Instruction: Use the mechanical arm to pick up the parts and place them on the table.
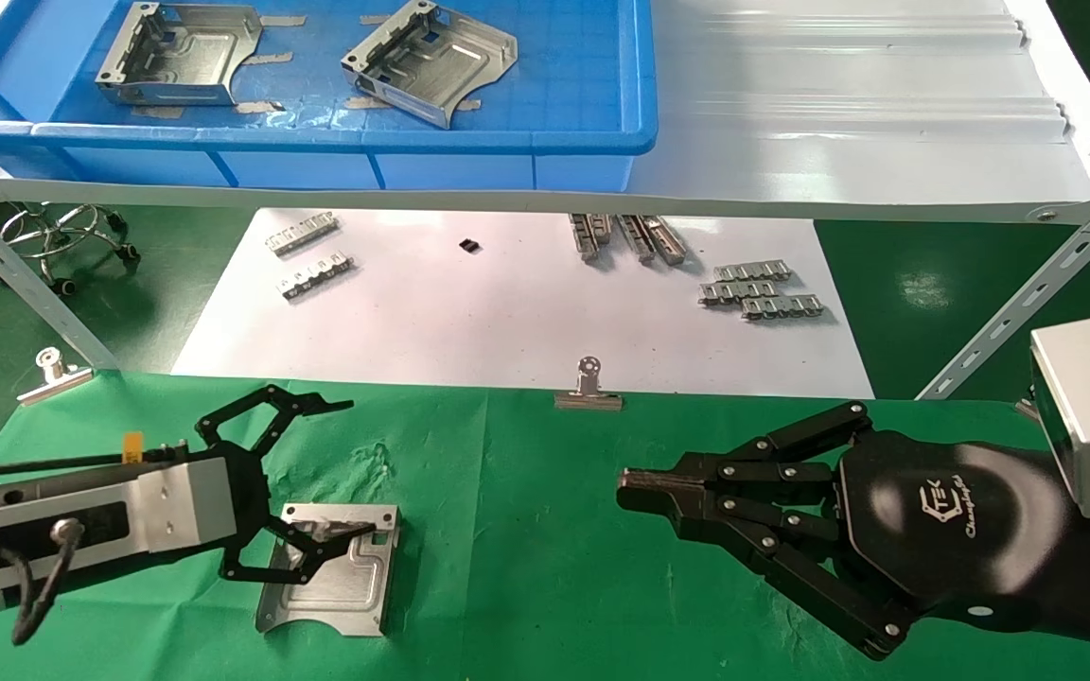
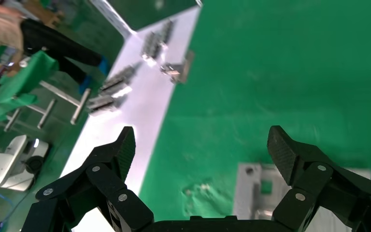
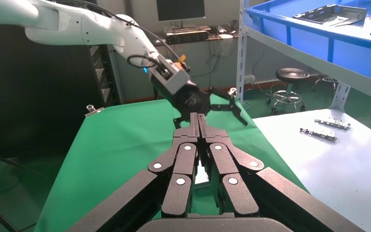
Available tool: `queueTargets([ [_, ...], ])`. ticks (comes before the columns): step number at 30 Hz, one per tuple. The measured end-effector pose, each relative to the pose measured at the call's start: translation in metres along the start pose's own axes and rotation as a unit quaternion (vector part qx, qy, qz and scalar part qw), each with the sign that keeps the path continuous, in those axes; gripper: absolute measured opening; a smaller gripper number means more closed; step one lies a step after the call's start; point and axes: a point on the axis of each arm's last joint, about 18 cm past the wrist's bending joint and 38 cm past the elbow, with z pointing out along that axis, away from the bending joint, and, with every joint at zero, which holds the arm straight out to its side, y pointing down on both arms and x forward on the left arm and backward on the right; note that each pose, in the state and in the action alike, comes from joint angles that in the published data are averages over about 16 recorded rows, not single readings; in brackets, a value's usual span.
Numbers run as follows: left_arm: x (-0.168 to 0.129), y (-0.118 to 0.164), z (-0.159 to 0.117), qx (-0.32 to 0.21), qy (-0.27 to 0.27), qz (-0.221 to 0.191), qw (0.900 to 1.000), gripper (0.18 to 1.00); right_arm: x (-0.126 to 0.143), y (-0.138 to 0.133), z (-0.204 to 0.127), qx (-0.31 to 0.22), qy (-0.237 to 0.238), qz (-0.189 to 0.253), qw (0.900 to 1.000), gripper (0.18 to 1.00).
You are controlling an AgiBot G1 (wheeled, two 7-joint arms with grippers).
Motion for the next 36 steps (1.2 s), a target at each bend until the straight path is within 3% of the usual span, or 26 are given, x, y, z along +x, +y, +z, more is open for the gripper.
queueTargets([
  [6, -0.011, -0.013, -0.005, 0.050, -0.029, -0.058, 0.9966, 1.001, 0.000, 0.000, 0.000, 0.000, 0.000, 0.000, 1.000, 0.192],
  [16, -0.025, -0.033, -0.016, 0.117, -0.051, -0.136, 0.9824, 1.001, 0.000, 0.000, 0.000, 0.000, 0.000, 0.000, 1.000, 0.193],
  [25, -0.025, -0.050, -0.020, 0.146, -0.031, -0.161, 0.9757, 1.001, 0.000, 0.000, 0.000, 0.000, 0.000, 0.000, 1.000, 0.213],
  [36, -0.022, -0.070, -0.025, 0.171, 0.005, -0.182, 0.9683, 1.001, 0.000, 0.000, 0.000, 0.000, 0.000, 0.000, 1.000, 0.328],
])
